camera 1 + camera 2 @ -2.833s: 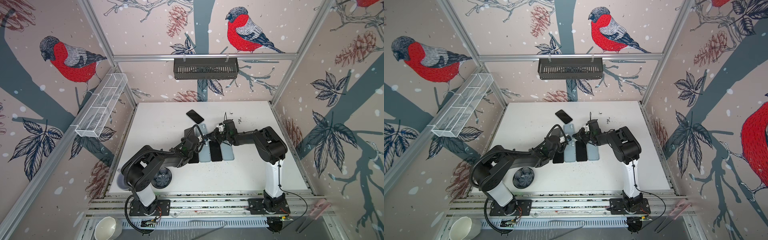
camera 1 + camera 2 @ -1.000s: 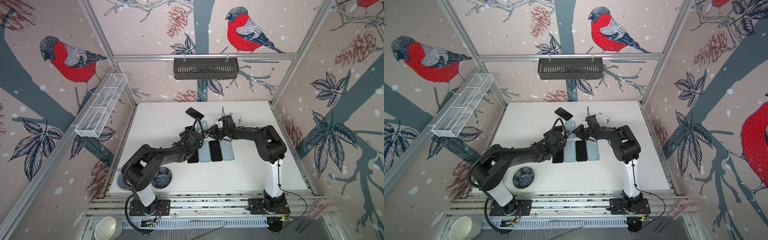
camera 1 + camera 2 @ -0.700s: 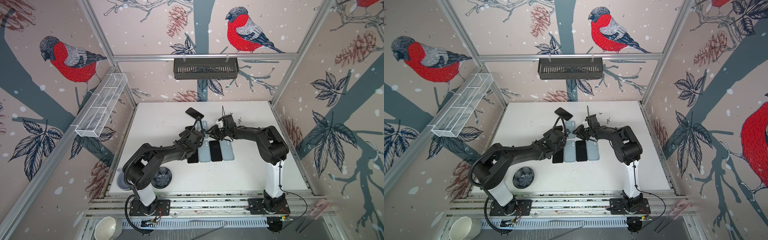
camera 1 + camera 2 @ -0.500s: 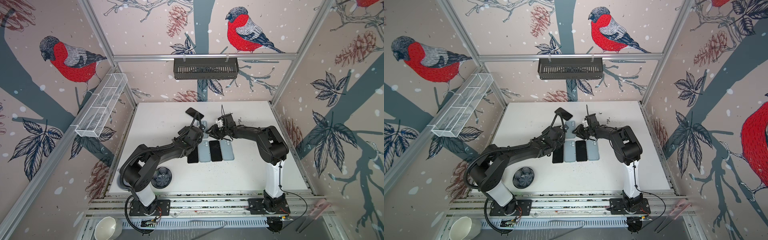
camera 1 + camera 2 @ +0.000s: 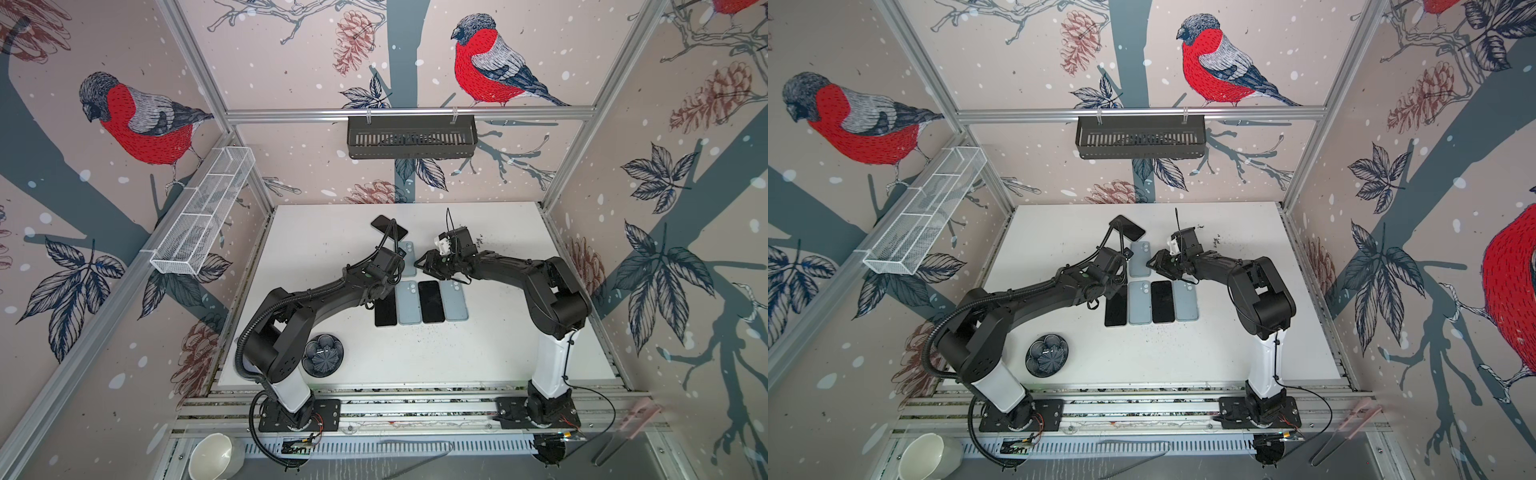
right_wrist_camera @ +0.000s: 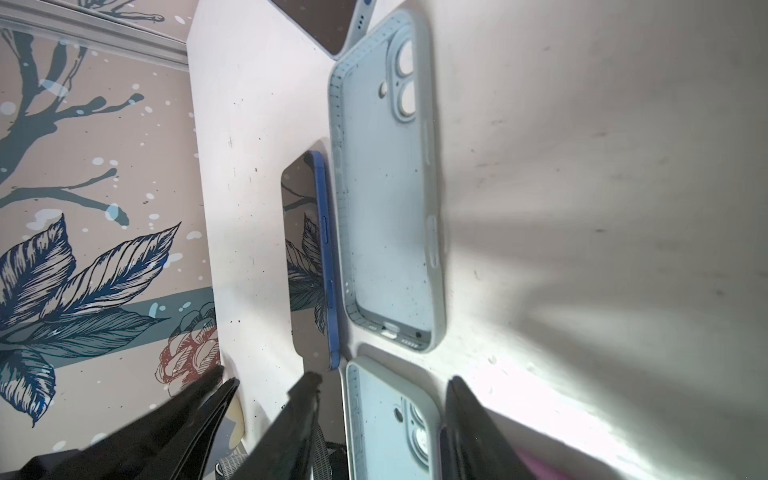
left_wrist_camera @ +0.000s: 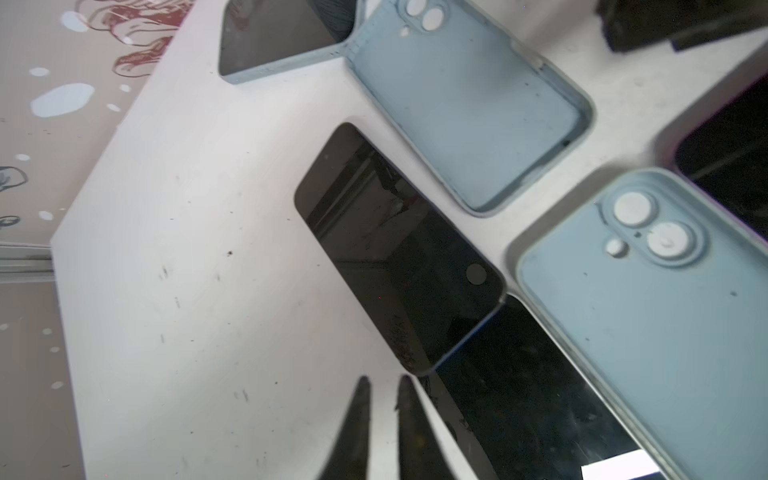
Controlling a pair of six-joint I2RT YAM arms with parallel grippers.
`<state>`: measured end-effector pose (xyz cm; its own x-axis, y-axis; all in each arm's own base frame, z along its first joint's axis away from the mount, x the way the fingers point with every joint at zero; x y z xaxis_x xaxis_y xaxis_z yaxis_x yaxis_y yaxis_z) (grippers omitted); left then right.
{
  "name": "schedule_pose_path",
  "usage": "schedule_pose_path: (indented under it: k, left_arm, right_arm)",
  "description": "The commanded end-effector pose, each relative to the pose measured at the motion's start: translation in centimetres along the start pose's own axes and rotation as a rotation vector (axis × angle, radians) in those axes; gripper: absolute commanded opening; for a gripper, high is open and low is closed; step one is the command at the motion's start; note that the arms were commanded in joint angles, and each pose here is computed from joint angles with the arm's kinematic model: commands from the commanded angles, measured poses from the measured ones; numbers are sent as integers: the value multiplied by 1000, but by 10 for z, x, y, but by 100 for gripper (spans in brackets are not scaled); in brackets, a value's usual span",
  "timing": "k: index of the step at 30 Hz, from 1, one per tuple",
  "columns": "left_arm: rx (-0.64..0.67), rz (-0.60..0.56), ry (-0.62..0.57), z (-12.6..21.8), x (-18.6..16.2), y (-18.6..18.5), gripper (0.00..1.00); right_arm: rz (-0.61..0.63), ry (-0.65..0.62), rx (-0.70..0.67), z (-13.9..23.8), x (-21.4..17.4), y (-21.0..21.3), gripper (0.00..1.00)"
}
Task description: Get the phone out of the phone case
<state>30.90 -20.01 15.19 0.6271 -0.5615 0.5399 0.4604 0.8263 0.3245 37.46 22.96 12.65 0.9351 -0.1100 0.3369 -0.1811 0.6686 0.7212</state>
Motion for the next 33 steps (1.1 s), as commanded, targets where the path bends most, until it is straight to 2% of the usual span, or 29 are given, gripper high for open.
schedule_pose_path:
  k: [1,3,10,16,22,33]
  left_arm:
    - [-86,-1,76,1,-12,-7,0]
    - [-111,-5,102,-3,-16,-10,0]
    - [-152,-13,154,-7,-23,-16,0]
    - [-138,-19,185,-16,-26,-18,0]
    - [-98,-14,199,-22,-25,-17,0]
    - [-66,-7,189,-29,-23,-16,0]
  right_arm:
    - [96,-74,42,10,3,14,74]
    - [136,-110,53,19,3,21,80]
    - [225,-162,55,41,4,39,86]
    - [259,-171,68,50,0,44,91]
    - [298,-194,77,58,-7,50,100]
    - [314,-203,92,68,-12,54,100]
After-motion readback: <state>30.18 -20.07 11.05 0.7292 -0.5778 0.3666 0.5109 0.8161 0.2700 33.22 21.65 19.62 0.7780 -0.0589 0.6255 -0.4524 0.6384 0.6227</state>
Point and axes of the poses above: each gripper's point midway between its finger pads, its own z axis back along the fingers, its own y axis along the line the jaws close on, x = y × z, the point moved 9 cm from there along z, back along the fingers, and after that the axes turned 8 degrees about z, right-handed, at the moved point
